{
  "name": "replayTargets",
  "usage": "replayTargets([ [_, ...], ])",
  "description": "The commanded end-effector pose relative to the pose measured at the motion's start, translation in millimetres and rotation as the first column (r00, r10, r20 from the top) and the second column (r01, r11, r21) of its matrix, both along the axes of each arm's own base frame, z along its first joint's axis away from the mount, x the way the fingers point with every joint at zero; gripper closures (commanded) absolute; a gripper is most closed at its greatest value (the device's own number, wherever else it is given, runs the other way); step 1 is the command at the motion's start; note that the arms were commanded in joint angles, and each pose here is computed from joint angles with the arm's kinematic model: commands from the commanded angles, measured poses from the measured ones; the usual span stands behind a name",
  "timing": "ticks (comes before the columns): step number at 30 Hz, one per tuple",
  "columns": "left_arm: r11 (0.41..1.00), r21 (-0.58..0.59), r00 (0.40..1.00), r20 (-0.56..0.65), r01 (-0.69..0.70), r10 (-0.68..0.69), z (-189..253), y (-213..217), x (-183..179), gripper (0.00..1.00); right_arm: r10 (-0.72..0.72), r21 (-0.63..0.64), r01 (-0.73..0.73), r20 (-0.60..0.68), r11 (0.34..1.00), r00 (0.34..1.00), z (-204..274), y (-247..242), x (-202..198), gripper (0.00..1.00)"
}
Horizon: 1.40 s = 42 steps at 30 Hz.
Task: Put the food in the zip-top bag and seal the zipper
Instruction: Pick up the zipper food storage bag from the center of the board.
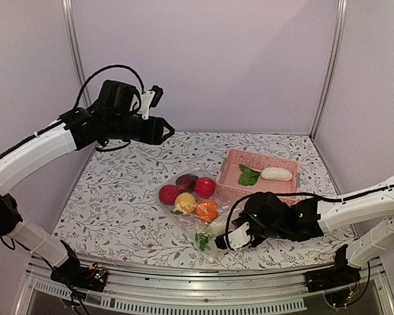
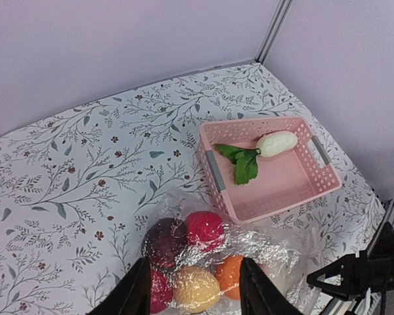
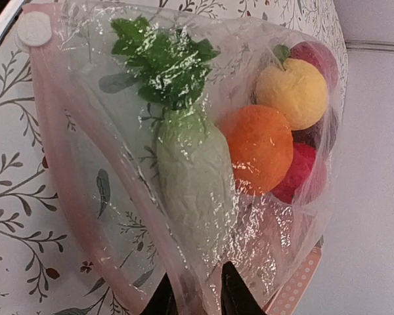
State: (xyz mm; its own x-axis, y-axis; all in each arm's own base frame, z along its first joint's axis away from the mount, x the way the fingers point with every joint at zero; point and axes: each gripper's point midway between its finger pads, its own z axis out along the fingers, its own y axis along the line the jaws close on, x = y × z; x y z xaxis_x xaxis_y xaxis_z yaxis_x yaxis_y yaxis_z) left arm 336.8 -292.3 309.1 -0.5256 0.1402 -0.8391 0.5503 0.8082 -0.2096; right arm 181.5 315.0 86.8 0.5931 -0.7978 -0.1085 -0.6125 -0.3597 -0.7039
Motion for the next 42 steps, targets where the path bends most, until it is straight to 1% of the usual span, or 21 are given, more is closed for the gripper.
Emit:
replayTargets([
  [1, 1.0, -0.001, 0.999, 0.022, 0.024, -0.024, 9, -2, -11, 0.55, 0.018, 0.083, -0.019, 0.021, 0.996, 1.0, 30, 25, 4, 0.9],
  [3, 1.0, 0.02, 0.999, 0.033, 0.012, -0.013, 8, 1, -13, 0.55, 0.024, 0.129, -0.022, -0.014, 0.991, 1.0, 51, 37, 1, 0.96],
  [6, 0.997, 0.054, 0.998, 0.026, 0.054, -0.056, 3, -2, -25, 0.57, 0.034, 0.181, -0.021, -0.071, 0.983, 0.997, 85, 56, -1, 1.0],
  [10, 0.99, 0.086, 0.994, 0.004, 0.11, -0.111, -4, -10, -46, 0.56, 0.04, 0.216, -0.014, -0.115, 0.976, 0.993, 119, 81, 2, 1.0],
  [13, 0.991, 0.09, 0.994, 0.014, 0.103, -0.105, 1, -8, -58, 0.55, 0.035, 0.25, -0.006, -0.112, 0.968, 0.993, 147, 97, 8, 1.0],
  [17, 0.993, 0.042, 0.993, 0.041, 0.108, -0.109, 18, -6, -77, 0.53, 0.03, 0.251, 0.008, -0.147, 0.968, 0.989, 157, 115, 18, 1.0],
  [20, 0.992, 0.016, 0.991, 0.055, 0.123, -0.124, 24, -5, -89, 0.52, 0.028, 0.298, 0.028, -0.182, 0.954, 0.983, 176, 126, 28, 1.0],
  [23, 0.993, 0.008, 0.992, 0.045, 0.117, -0.118, 23, -1, -94, 0.51, -0.003, 0.304, 0.065, -0.202, 0.95, 0.979, 186, 137, 42, 1.0],
  [26, 0.995, 0.017, 0.995, 0.035, 0.096, -0.096, 21, 5, -95, 0.5, -0.03, 0.297, 0.098, -0.226, 0.95, 0.974, 184, 148, 54, 1.0],
  [32, 0.996, 0.034, 0.996, 0.034, 0.081, -0.082, 4, 11, -96, 0.49, -0.078, 0.319, 0.162, -0.26, 0.934, 0.962, 188, 155, 76, 1.0],
  [36, 0.997, 0.035, 0.995, 0.065, 0.073, -0.076, -6, 14, -94, 0.48, -0.097, 0.324, 0.19, -0.281, 0.927, 0.955, 190, 154, 88, 1.0],
  [39, 0.997, 0.045, 0.993, 0.096, 0.066, -0.07, -11, 17, -92, 0.48, -0.093, 0.318, 0.19, -0.297, 0.929, 0.95, 188, 152, 89, 1.0],
  [42, 0.991, 0.029, 0.983, 0.127, 0.131, -0.134, -11, 9, -97, 0.49, -0.087, 0.322, 0.193, -0.317, 0.927, 0.944, 189, 149, 88, 1.0],
])
